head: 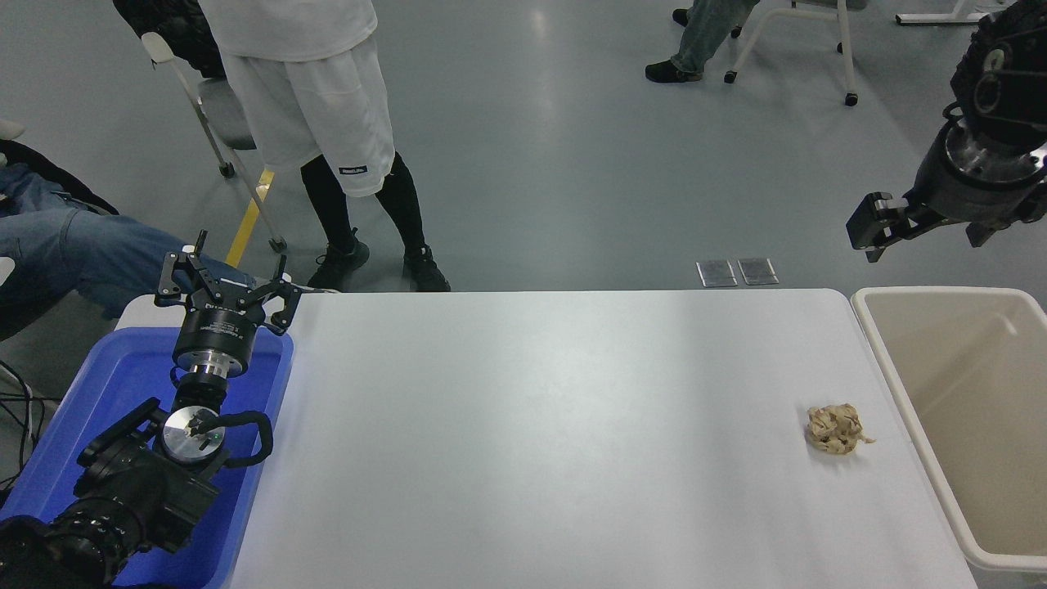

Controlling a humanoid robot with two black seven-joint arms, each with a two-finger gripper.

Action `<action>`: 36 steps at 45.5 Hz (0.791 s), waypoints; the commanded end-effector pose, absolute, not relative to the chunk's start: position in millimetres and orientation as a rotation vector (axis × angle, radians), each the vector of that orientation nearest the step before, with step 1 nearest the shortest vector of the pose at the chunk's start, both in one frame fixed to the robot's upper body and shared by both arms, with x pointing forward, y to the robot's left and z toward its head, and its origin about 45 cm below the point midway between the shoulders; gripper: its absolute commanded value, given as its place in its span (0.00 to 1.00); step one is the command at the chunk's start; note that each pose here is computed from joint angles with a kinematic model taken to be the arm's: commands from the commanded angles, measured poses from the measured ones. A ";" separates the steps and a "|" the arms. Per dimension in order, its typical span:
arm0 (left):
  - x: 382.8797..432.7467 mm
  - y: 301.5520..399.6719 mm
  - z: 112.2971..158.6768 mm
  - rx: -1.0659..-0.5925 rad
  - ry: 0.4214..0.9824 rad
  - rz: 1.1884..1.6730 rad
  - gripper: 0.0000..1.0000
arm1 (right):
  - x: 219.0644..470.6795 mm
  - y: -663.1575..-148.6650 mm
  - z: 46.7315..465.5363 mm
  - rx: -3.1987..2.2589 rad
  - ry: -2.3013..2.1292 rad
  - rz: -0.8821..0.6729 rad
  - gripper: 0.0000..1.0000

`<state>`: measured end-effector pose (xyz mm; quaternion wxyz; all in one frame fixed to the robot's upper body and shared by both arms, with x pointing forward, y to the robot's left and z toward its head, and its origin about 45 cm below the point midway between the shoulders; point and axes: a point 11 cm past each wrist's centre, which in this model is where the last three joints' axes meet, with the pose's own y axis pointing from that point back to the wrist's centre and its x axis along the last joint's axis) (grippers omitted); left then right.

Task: Pick up paper ball place in dustbin

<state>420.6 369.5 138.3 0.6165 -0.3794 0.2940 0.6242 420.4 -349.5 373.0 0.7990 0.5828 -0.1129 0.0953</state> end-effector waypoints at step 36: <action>420.6 369.5 138.3 -0.874 0.677 1.437 0.99 | 372.7 -432.3 246.0 1.348 -0.243 -0.093 1.00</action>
